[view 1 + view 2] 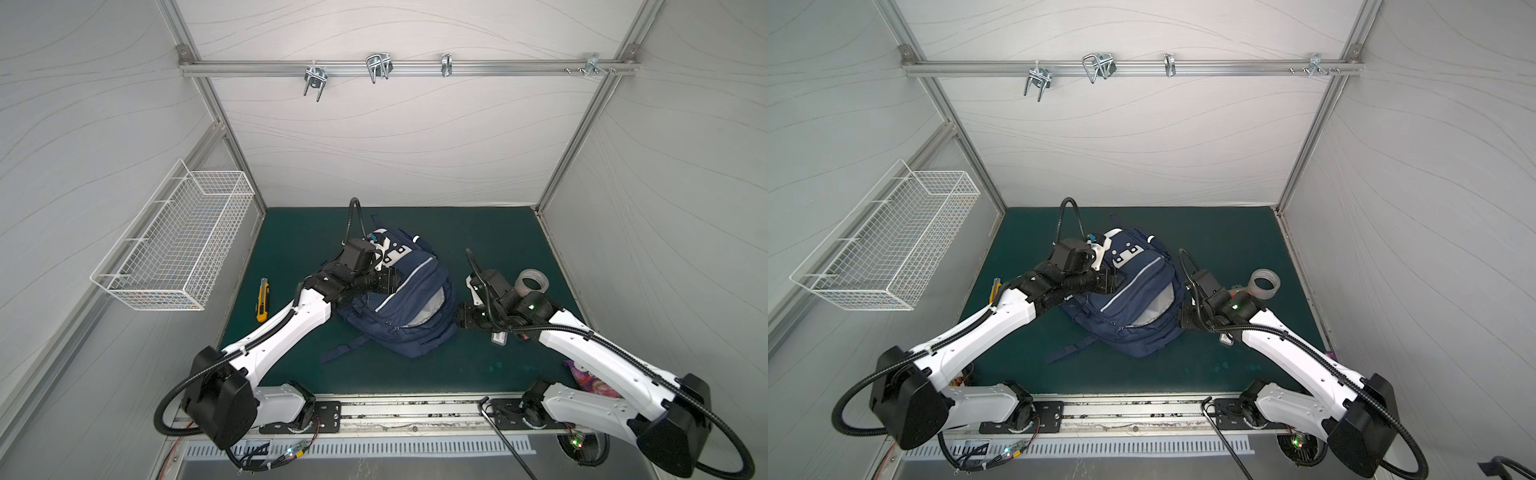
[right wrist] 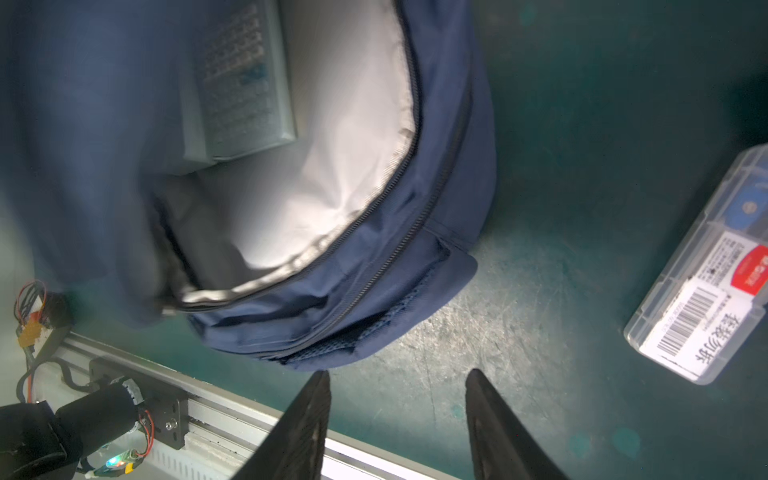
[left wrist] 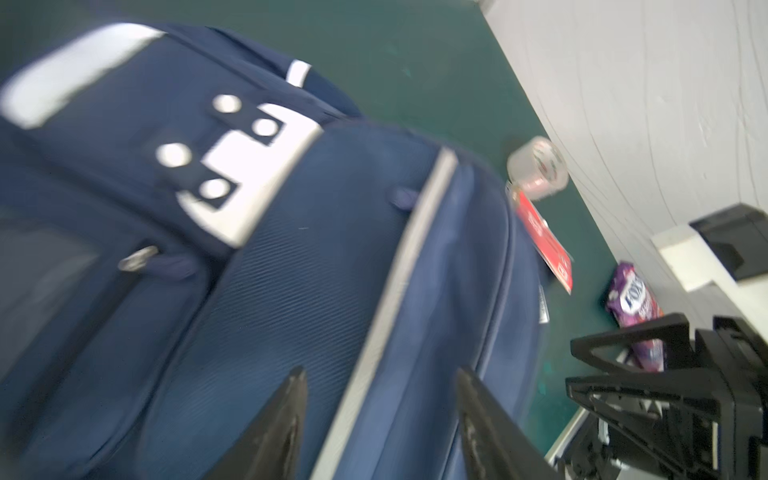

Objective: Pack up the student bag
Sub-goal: 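Release the calculator and withdraw the right gripper from the backpack, then grasp the backpack's zipper edge with the right gripper while the left holds the top flap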

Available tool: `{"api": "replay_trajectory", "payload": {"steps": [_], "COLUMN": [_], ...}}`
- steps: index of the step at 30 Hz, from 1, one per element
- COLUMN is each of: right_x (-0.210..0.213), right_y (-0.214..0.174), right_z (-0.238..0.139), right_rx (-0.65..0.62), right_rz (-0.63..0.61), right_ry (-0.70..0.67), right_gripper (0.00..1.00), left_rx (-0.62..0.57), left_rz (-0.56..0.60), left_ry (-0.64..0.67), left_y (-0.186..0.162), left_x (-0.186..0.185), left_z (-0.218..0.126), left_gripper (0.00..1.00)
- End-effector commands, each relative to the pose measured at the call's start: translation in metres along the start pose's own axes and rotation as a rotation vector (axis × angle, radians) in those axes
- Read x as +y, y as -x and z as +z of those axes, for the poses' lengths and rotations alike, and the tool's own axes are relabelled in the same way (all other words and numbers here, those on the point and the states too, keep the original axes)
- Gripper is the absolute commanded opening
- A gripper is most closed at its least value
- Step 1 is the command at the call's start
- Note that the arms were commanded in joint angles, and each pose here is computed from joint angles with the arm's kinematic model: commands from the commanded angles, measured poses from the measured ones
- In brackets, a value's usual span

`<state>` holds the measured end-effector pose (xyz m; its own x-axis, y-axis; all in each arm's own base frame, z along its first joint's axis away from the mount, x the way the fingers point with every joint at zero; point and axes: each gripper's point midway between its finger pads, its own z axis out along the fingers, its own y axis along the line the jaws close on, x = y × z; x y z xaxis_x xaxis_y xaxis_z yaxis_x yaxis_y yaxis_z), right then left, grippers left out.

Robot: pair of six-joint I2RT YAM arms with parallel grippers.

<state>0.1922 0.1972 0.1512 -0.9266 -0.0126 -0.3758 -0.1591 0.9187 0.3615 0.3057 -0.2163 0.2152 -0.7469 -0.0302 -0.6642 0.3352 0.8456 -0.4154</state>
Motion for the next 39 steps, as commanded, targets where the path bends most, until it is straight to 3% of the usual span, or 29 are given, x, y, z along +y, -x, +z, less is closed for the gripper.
{"api": "replay_trajectory", "payload": {"steps": [1, 4, 8, 12, 15, 21, 27, 31, 39], "right_x": [0.003, 0.008, 0.018, 0.025, 0.029, 0.041, 0.053, 0.057, 0.070], "right_y": [0.000, 0.002, 0.002, -0.001, -0.005, -0.010, -0.018, -0.022, -0.018], "right_z": [-0.003, -0.001, 0.000, 0.002, 0.005, 0.008, 0.012, 0.014, 0.011], "right_rx": [0.005, 0.008, 0.014, 0.022, 0.030, 0.035, 0.042, 0.046, 0.031], "right_rz": [-0.050, -0.067, -0.093, -0.124, -0.146, -0.181, -0.230, -0.235, -0.243], "right_ry": [-0.023, -0.018, -0.005, -0.002, -0.001, 0.013, 0.009, 0.004, 0.017], "right_gripper": [0.55, 0.55, 0.55, 0.55, 0.55, 0.54, 0.52, 0.49, 0.48], "left_rx": [-0.050, -0.002, 0.134, 0.196, 0.195, 0.230, 0.209, 0.245, 0.294], "left_rz": [-0.118, -0.220, -0.371, -0.480, -0.506, -0.585, -0.679, -0.662, -0.650], "left_ry": [0.117, 0.162, 0.141, 0.088, 0.089, 0.040, 0.023, 0.014, 0.017], "left_y": [0.001, -0.021, -0.068, -0.100, -0.106, -0.110, -0.106, -0.103, -0.118], "left_x": [0.024, 0.039, 0.043, 0.043, 0.046, 0.039, 0.040, 0.029, 0.022], "left_z": [-0.030, -0.040, -0.032, -0.020, -0.016, 0.004, 0.023, 0.034, 0.040], "left_gripper": [0.68, 0.67, 0.51, 0.53, 0.59, 0.61, 0.54, 0.46, 0.47]}}
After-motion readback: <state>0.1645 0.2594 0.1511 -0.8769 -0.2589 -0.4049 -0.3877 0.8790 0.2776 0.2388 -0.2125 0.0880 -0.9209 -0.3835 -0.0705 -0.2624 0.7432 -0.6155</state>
